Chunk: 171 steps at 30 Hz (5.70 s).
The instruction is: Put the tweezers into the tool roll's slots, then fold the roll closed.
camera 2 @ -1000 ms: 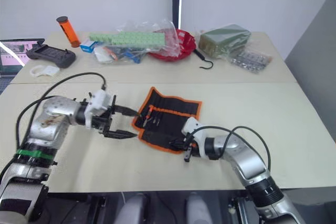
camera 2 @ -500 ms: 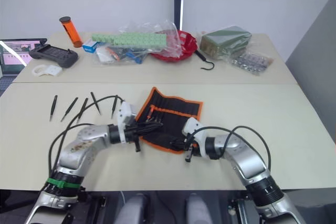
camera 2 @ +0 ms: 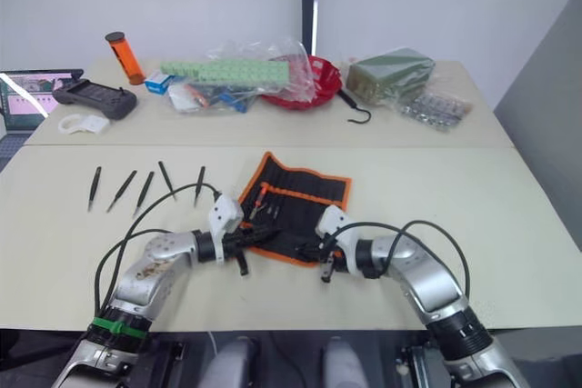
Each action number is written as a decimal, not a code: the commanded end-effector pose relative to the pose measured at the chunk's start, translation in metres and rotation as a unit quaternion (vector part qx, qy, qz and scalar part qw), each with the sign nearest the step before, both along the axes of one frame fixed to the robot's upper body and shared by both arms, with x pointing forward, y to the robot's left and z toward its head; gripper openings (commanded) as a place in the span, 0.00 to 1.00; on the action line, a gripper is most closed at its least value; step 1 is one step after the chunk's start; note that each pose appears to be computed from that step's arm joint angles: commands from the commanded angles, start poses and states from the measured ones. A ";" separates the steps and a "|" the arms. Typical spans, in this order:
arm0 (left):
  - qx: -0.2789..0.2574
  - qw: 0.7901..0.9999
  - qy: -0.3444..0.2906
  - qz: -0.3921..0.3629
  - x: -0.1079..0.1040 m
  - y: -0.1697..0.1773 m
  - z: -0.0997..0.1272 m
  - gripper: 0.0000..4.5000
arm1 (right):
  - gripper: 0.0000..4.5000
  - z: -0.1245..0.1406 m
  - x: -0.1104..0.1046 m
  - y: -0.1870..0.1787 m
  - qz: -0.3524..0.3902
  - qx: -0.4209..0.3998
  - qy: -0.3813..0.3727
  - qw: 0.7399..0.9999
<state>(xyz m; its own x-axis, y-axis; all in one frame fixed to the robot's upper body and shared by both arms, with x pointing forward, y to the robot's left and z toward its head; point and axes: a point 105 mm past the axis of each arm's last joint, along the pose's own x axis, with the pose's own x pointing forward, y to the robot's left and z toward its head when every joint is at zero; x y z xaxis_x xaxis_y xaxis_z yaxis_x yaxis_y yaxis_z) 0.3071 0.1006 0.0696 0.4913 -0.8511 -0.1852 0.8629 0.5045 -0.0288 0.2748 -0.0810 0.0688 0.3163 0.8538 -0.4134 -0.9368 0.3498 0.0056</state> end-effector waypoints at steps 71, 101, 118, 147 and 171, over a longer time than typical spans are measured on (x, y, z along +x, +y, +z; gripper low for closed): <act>0.061 0.993 -0.042 0.093 0.012 0.038 -0.021 0.01 | 0.00 -0.036 0.006 -0.066 -0.080 0.029 -0.020 0.996; -0.051 0.978 -0.120 0.161 -0.010 0.105 0.086 0.42 | 0.27 0.088 0.032 -0.059 -0.008 0.102 -0.069 0.992; -0.059 0.822 -0.130 0.551 -0.140 0.228 0.067 1.00 | 0.99 0.141 0.037 0.019 0.198 0.112 -0.075 0.971; -0.027 0.746 -0.023 0.665 -0.075 0.295 0.039 1.00 | 0.99 0.160 0.021 0.029 0.167 0.132 -0.106 0.971; 0.004 0.751 0.023 0.660 0.038 0.289 0.058 1.00 | 0.99 0.156 0.018 0.016 0.102 0.097 -0.118 0.983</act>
